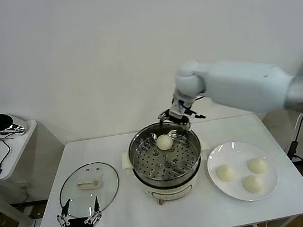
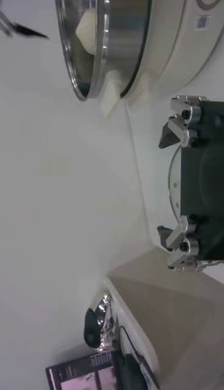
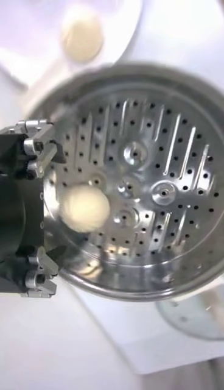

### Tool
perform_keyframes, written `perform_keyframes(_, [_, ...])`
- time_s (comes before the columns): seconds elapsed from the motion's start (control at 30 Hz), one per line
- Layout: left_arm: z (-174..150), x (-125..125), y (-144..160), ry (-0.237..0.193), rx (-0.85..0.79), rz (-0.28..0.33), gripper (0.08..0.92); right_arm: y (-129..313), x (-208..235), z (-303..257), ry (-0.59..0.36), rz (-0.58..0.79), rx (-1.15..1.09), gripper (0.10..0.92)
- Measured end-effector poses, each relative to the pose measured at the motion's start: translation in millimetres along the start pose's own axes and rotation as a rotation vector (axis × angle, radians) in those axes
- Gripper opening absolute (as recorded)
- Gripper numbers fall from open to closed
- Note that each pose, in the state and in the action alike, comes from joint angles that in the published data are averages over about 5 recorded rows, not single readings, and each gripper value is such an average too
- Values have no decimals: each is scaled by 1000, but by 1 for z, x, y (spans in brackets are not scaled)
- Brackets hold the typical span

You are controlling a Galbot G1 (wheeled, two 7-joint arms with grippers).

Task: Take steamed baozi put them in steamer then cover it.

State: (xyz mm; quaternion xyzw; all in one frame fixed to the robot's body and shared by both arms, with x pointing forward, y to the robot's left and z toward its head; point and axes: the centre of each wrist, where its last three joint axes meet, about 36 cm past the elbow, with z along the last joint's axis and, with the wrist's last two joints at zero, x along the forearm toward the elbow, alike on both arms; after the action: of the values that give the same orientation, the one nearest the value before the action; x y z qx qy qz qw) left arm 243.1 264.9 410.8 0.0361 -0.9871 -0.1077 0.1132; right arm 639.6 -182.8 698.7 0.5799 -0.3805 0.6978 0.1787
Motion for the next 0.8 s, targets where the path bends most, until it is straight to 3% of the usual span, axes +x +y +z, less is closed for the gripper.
perform_keyframes(0.37, [-6,1,5,-17,-8,2,823,113,18,34,62,-7,-391,823])
perform_keyframes(0.8, [-4,5,6,-8,-7,-6,823,190,-38,51,83,-71,-578,823])
